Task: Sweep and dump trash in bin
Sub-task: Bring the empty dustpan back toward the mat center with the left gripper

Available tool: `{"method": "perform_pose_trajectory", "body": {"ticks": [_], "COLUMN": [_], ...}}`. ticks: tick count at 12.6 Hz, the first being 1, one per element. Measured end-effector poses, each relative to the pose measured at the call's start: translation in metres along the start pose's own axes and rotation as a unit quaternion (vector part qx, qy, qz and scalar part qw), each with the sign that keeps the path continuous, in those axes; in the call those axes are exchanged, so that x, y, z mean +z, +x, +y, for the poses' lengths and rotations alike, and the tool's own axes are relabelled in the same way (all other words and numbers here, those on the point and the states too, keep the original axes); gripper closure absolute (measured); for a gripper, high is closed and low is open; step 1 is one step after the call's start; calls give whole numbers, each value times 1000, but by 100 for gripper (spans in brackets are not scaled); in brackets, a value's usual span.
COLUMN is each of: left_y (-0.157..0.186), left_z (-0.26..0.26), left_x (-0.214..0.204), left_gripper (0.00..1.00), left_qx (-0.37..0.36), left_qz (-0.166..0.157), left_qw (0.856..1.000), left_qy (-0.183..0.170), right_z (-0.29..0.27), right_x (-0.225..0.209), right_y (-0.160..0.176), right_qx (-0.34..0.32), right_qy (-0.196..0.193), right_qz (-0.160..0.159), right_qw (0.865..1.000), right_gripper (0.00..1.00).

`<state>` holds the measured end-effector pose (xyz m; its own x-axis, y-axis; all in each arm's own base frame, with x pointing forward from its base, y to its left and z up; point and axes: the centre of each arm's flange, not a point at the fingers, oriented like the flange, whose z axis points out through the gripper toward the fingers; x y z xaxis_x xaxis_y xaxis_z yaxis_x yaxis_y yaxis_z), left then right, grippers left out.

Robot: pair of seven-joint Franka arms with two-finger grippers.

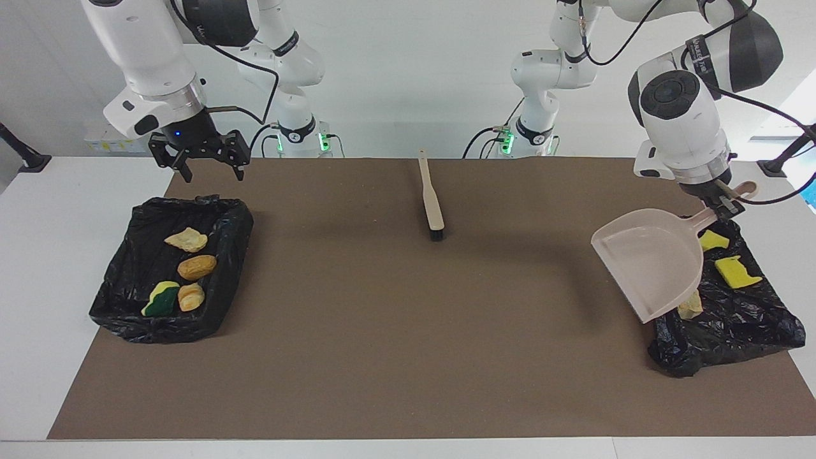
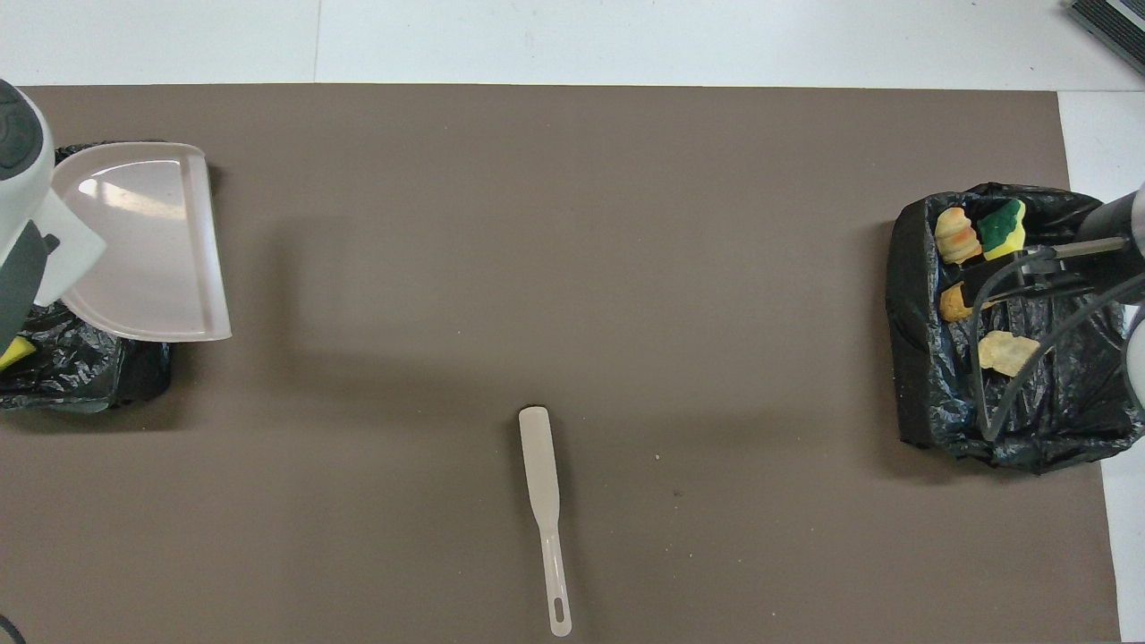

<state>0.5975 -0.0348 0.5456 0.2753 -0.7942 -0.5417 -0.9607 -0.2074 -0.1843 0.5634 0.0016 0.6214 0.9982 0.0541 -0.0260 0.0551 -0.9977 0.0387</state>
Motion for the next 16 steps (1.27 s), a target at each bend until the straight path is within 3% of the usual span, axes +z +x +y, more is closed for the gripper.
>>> {"method": "perform_pose_trajectory", "body": {"ticks": [3, 5, 8, 10, 13, 16], "left_y": [55, 100, 189, 233, 271, 306], "left_z": [25, 44, 79, 94, 104, 127], "left_x": [-13, -22, -35, -39, -47, -61], "left_gripper": [68, 68, 68, 68, 68, 68], "left_qx": [-106, -175, -291, -364, -455, -489], "left_qz": [71, 90, 112, 132, 169, 186], "left_qw": [990, 977, 942, 910, 853, 824], "left_qy": [-53, -84, -125, -152, -190, -217], "right_z": [2, 8, 23, 29, 24, 27], "right_x": [1, 2, 1, -4, -16, -13], "right_y": [1, 0, -1, -4, -12, -13], "right_qx": [3, 8, 22, 40, 82, 83], "right_qy": [0, 1, 3, 6, 10, 15], "right_qz": [-1, -1, 0, 5, 14, 10], "right_qw": [1000, 1000, 1000, 999, 996, 996], "right_gripper": [0, 0, 0, 0, 0, 0]}}
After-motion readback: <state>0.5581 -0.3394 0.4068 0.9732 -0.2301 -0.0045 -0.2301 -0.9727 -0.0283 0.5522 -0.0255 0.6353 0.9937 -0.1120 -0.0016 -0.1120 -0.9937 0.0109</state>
